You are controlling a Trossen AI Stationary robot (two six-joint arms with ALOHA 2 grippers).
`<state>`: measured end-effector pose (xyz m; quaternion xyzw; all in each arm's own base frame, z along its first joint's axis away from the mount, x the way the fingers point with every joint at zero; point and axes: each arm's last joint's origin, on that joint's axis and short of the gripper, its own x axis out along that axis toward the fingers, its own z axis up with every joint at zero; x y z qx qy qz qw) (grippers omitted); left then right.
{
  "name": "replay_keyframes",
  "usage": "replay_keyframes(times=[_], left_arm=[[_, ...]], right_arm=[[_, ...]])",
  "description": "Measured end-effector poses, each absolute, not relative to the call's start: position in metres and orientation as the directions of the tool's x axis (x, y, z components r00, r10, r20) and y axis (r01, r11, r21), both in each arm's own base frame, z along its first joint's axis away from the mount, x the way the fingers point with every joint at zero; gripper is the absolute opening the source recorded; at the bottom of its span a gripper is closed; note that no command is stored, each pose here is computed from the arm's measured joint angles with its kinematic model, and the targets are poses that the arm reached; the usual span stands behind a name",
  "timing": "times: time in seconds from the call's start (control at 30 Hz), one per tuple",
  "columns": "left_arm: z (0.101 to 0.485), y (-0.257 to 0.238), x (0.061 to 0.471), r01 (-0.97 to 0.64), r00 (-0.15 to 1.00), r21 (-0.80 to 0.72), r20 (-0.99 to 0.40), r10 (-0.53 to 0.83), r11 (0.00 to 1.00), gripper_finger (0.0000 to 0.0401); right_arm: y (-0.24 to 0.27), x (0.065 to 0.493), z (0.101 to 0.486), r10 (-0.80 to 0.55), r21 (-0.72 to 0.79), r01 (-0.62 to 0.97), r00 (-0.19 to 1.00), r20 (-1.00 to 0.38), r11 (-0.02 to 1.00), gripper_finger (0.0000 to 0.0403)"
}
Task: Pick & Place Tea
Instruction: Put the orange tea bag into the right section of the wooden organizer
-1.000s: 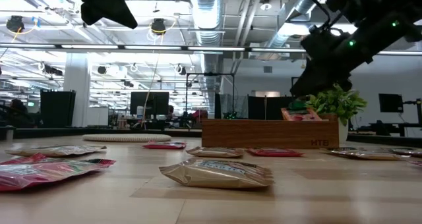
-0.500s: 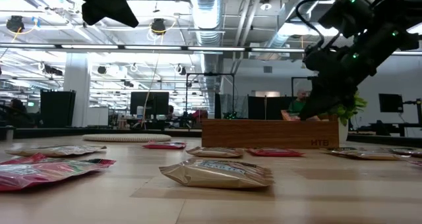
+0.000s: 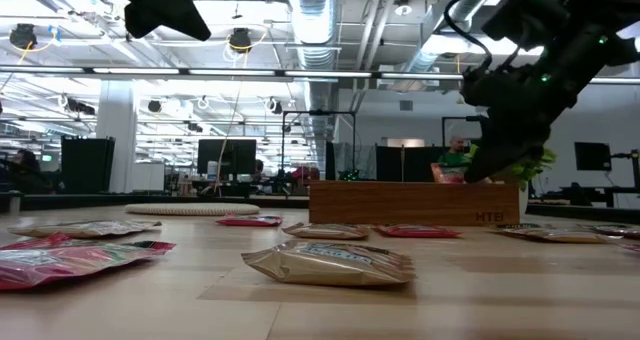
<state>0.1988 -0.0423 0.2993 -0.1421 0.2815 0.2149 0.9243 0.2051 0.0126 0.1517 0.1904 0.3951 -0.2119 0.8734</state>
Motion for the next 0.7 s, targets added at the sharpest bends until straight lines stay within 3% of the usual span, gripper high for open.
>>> replay_keyframes(times=[0.7], left_arm=[[0.3014, -0.0427, 0.2007, -0.474, 0.765, -0.162, -0.562, 0.314, 0.865, 0.0]], right_arm=[[0.0079, 0.2005, 0.149, -0.25, 0.126, 0.57, 0.535, -0.807, 0.812, 0.0]])
